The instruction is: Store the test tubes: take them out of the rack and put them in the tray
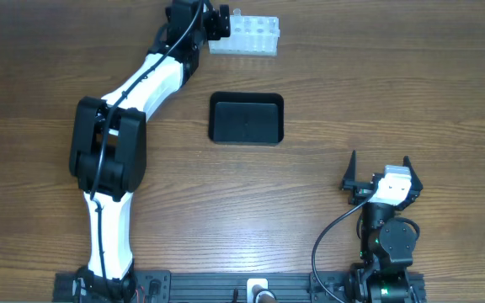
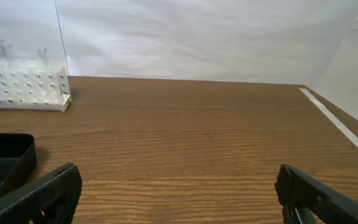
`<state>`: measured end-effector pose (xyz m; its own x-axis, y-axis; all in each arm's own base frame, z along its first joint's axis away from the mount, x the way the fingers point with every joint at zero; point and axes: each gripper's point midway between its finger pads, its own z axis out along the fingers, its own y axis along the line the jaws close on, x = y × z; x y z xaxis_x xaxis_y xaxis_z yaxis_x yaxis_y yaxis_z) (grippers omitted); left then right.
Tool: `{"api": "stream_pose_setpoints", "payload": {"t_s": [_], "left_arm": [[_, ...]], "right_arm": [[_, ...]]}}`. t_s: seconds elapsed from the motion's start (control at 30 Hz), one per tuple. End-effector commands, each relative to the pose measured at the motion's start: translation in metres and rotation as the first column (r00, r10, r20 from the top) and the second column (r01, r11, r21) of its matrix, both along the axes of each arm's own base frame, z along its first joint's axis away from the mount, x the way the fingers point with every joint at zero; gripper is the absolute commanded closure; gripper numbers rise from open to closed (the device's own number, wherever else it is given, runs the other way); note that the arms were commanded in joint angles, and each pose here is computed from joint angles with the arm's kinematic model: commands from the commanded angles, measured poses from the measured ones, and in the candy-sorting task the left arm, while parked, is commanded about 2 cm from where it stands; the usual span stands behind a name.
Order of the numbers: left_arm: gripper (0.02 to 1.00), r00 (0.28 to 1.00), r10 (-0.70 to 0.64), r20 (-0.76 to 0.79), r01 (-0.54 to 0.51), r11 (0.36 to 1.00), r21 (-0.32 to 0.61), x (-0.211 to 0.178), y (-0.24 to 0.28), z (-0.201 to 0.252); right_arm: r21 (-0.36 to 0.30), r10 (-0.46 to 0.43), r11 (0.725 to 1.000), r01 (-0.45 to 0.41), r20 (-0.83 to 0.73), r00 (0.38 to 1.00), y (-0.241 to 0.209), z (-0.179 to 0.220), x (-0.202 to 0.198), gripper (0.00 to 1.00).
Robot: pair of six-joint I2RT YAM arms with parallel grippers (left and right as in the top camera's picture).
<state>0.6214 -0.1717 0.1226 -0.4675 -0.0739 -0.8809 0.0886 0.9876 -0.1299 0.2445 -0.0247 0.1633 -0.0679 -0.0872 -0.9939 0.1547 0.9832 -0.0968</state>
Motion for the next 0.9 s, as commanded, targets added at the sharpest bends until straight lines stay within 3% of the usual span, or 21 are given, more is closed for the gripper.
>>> {"api": "stream_pose_setpoints", "payload": {"t_s": [0.03,0.3,0.57,0.9], "left_arm": [[0.117,1.000,0.025,0.011,-0.025,1.000,-0.004,0.007,0.003,-0.002],[0.242,1.000,0.018,0.009,-0.018,1.000,0.003,0.005,-0.001,-0.005],[0.283,1.000,0.014,0.012,-0.015,1.000,0.011,0.005,-0.009,-0.012],[0.446,1.000,0.007,0.015,-0.007,1.000,0.010,0.006,-0.014,-0.017]], "right_arm": [[-0.005,-0.019,1.000,0.019,0.001,1.000,-0.004,-0.001,-0.001,0.009],[-0.005,-0.019,1.000,0.019,0.001,1.000,-0.004,-0.001,-0.001,0.009],[-0.005,-0.019,1.000,0.019,0.001,1.000,-0.004,-0.001,-0.001,0.009],[-0.005,-0.019,1.000,0.019,0.001,1.000,-0.004,-0.001,-0.001,0.009]]}}
